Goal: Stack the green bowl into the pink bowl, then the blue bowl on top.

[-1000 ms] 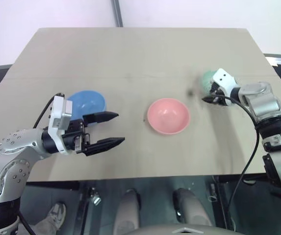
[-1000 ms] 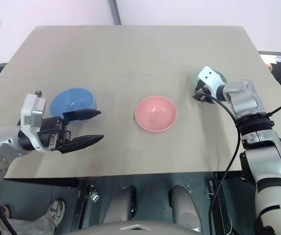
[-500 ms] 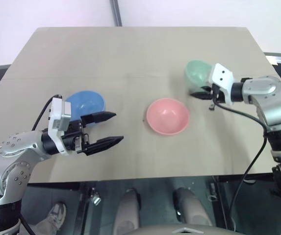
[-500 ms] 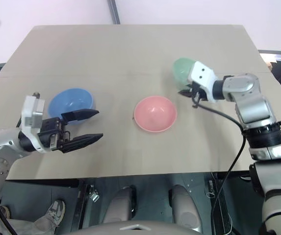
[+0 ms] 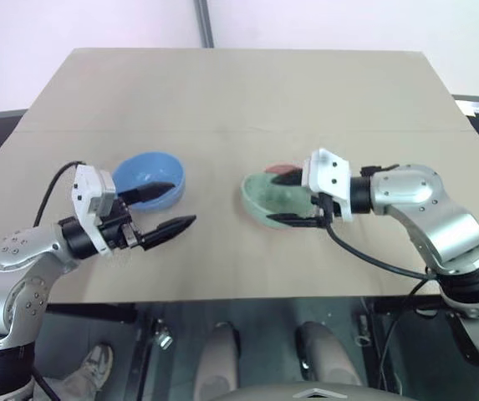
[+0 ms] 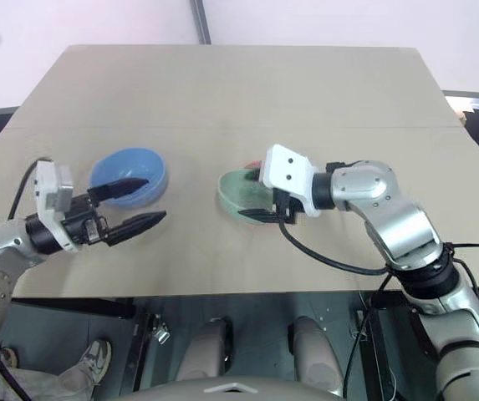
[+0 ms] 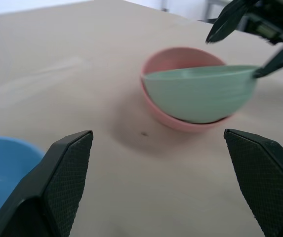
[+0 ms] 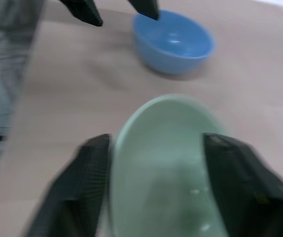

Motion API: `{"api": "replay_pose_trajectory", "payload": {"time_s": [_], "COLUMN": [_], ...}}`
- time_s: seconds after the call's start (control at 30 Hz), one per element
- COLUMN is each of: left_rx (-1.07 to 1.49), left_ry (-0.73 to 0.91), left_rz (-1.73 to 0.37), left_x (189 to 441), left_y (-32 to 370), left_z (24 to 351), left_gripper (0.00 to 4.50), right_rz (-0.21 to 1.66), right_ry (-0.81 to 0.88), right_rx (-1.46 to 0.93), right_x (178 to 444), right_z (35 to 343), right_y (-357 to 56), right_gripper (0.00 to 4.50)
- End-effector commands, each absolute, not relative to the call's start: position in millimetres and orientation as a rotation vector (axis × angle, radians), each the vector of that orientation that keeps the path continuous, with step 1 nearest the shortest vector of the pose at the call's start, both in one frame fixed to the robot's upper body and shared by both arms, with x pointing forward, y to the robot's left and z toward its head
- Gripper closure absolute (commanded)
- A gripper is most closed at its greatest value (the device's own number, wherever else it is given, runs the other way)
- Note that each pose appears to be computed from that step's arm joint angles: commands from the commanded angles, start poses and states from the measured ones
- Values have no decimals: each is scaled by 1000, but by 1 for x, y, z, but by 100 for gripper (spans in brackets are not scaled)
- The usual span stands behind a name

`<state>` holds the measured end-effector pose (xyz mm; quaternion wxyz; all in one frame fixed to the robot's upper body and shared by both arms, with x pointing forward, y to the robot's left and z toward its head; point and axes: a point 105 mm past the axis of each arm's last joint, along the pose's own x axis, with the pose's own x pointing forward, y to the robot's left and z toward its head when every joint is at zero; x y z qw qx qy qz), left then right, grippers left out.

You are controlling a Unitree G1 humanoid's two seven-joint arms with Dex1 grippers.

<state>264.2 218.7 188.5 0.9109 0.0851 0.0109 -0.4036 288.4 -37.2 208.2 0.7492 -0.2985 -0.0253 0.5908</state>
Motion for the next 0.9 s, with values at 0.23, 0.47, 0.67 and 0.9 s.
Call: {"api": "replay_pose_trajectory", "payload": {"time_s": [0.23, 0.47, 0.67, 0.9], "left_rx": [447, 773, 908, 938], "left_ry": [180, 452, 469, 465], "left_rz": [-293, -188, -138, -151], "left_x": [265, 269, 283, 294], "left_y": [258, 265, 266, 263], "left_z": [197, 186, 185, 175], "left_gripper": [0, 0, 0, 159], "right_rz": [1286, 1345, 1326, 1307], "right_ry": [-205, -202, -192, -182], "right_rx": [-668, -631, -637, -647], "right_x": [274, 253, 256, 256], "right_z": [242, 240, 238, 234], "right_y": [-56, -70, -77, -83], "right_gripper": [72, 72, 72, 65]}}
